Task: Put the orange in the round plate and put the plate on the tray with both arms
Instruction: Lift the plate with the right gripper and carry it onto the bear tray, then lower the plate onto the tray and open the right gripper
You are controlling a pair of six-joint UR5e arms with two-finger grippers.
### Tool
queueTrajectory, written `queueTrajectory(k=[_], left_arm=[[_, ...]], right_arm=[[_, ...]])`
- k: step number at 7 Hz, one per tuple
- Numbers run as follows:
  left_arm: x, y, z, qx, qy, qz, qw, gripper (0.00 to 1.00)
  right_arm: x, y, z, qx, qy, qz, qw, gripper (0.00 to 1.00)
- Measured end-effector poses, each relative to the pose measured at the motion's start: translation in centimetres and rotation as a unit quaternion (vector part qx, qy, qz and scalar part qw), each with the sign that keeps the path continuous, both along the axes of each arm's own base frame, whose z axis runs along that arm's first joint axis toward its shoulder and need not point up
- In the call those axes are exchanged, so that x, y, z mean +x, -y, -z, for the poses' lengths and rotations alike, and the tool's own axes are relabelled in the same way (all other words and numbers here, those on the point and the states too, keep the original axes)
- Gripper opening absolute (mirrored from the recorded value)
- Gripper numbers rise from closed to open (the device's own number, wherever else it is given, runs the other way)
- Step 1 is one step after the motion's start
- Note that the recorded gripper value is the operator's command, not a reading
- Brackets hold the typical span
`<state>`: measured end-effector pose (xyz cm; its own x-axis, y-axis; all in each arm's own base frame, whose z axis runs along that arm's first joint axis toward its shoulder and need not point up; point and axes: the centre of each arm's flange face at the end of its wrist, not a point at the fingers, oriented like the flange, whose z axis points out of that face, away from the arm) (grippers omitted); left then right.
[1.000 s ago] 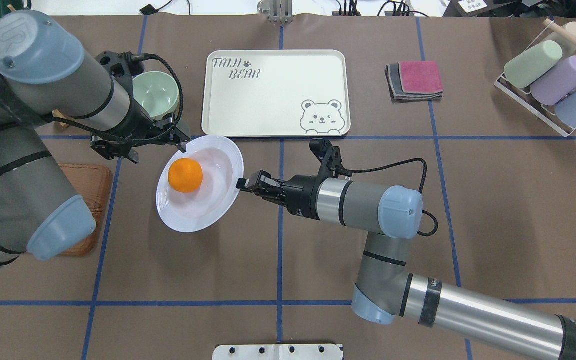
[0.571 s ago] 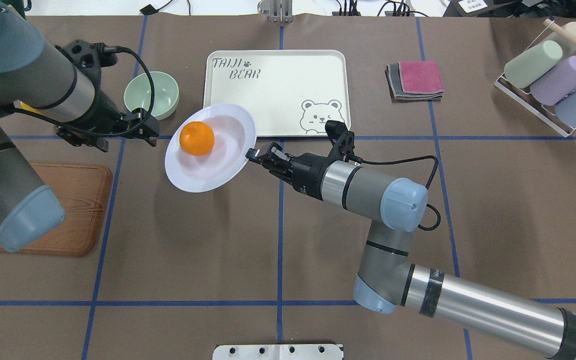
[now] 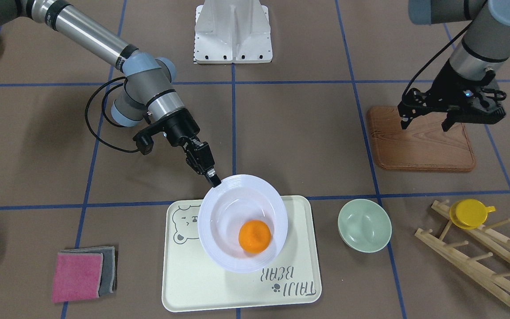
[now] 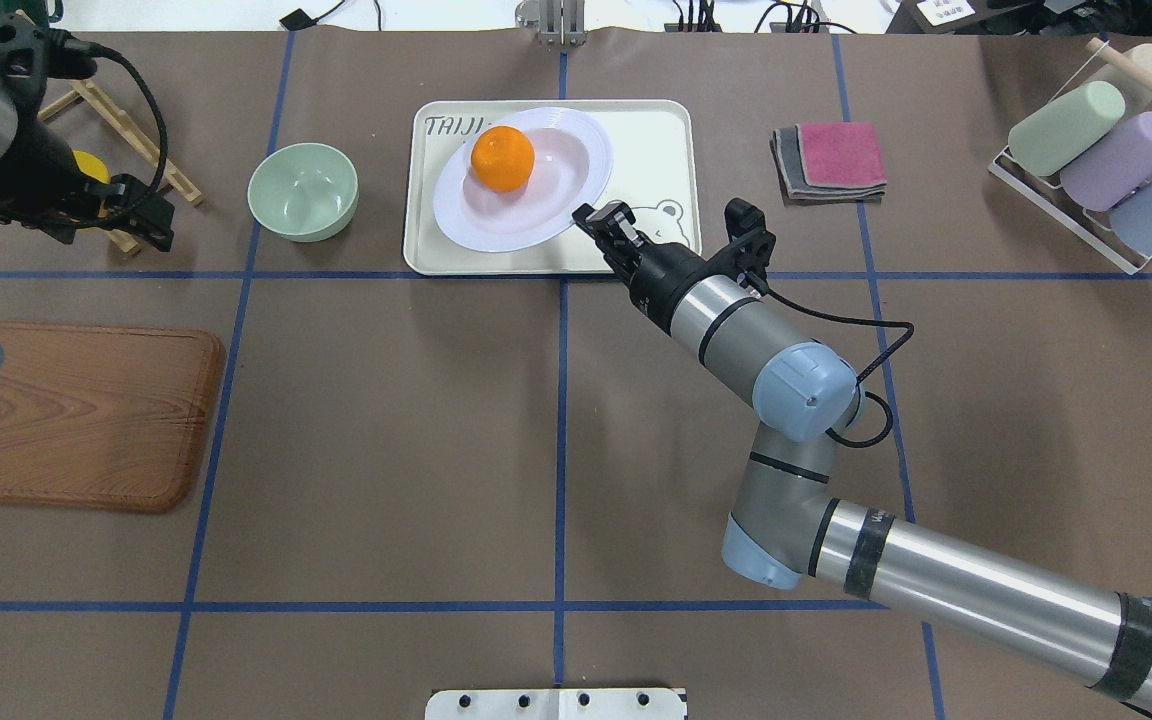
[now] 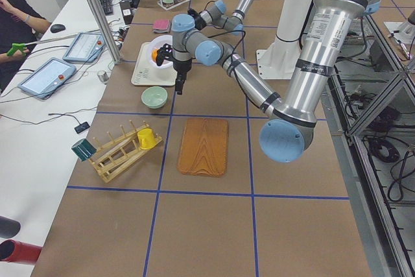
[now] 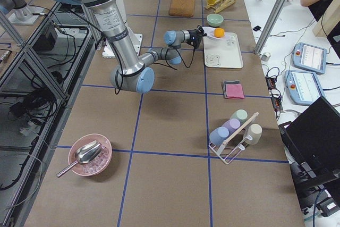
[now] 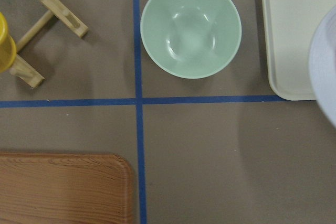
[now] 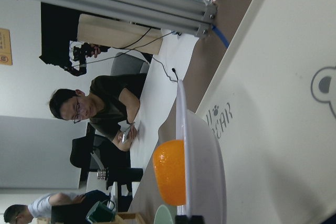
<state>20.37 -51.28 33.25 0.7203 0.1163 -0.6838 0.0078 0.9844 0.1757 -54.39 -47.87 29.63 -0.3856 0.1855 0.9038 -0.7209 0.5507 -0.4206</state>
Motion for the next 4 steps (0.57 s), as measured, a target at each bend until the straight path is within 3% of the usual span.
queueTrajectory(k=[2,3,4], left_arm=[[-0.7,0.2,-0.6,0.003,0.004,-0.002,1.0000,0.97],[-0.9,0.3,-0.7,0.003,0.005,-0.002,1.0000,0.97],[-1.0,0.3,-0.7,0.003,0.005,-0.001,1.0000,0.97]], right_arm=[[-1.0,0.8,-1.2,-0.024,-0.044,-0.014,0.9987,0.00],[-1.4,0.9,-0.7,-0.028,-0.052,-0.014,0.9982,0.13],[-1.7,1.0,0.0,-0.027,-0.051,-0.014,0.9982,0.93]])
